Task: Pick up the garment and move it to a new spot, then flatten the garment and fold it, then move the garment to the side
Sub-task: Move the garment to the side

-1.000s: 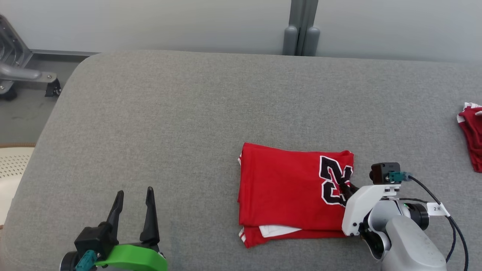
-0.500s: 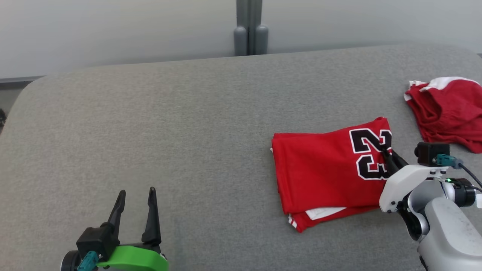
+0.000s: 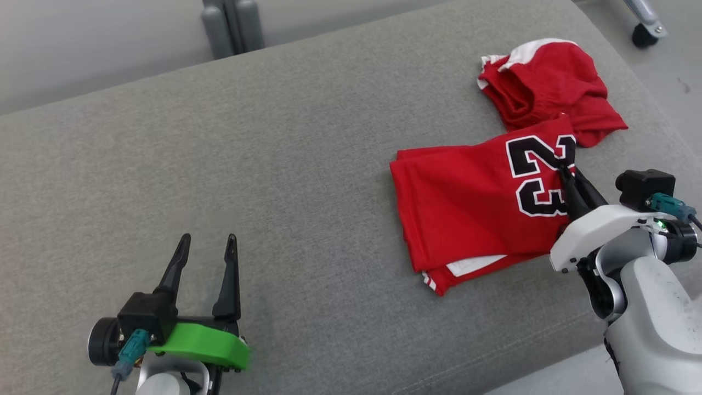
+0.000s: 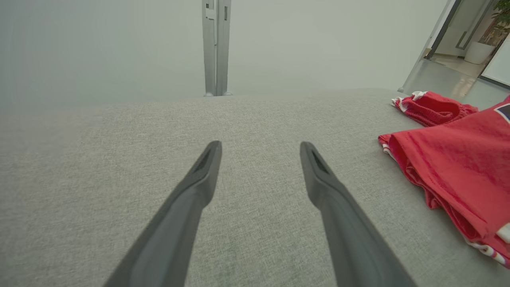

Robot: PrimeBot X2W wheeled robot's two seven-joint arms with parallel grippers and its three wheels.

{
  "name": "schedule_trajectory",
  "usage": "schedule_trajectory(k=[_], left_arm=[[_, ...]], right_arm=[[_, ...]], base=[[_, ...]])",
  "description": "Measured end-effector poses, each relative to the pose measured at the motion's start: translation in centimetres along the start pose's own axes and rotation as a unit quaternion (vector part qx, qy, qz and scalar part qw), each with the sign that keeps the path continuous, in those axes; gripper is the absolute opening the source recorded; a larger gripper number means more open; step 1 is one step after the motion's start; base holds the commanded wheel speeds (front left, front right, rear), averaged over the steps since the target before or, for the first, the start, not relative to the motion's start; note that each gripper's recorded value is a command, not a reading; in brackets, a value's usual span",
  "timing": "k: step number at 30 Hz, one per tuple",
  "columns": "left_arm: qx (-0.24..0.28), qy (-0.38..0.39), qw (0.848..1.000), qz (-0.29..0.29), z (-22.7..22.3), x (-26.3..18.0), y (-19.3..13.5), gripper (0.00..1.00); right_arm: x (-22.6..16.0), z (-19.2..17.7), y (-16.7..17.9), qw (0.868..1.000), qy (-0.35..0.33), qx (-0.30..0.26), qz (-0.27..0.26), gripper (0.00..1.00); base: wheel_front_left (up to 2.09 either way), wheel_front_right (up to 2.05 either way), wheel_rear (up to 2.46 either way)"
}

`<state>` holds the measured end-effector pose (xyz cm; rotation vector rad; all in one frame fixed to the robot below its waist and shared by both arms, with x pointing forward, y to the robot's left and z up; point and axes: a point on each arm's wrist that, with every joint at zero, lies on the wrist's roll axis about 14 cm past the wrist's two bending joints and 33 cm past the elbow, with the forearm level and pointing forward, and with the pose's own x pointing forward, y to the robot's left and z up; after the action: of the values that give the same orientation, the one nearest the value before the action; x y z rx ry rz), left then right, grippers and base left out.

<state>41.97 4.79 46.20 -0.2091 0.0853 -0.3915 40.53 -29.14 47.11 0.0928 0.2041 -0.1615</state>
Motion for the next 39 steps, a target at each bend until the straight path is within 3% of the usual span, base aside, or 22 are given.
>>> schedule_trajectory(k=[8, 13, 29, 39], left_arm=[[-0.014, 0.030, 0.999, -0.029, -2.6, 1.8, -1.4, 1.00], [-0.021, 0.031, 0.999, -0.009, -2.7, 1.3, -0.4, 1.00], [-0.028, 0.006, 0.996, 0.087, -1.0, -2.7, 4.3, 1.00], [-0.026, 0.011, 0.993, 0.115, -1.4, -3.7, 6.3, 1.00]], right_arm=[[0.4, -0.6, -1.7, 1.000, 0.004, -0.012, -0.023, 0.00], [1.9, 0.8, -1.6, 0.999, -0.012, -0.023, -0.021, 0.00], [9.5, 10.7, 1.2, 0.994, -0.089, -0.058, 0.004, 0.00], [12.0, 10.7, -1.7, 0.995, -0.080, -0.052, -0.040, 0.00]], base=[[0.00, 0.00, 0.00], [0.00, 0.00, 0.00], [0.00, 0.00, 0.00], [0.00, 0.00, 0.00]])
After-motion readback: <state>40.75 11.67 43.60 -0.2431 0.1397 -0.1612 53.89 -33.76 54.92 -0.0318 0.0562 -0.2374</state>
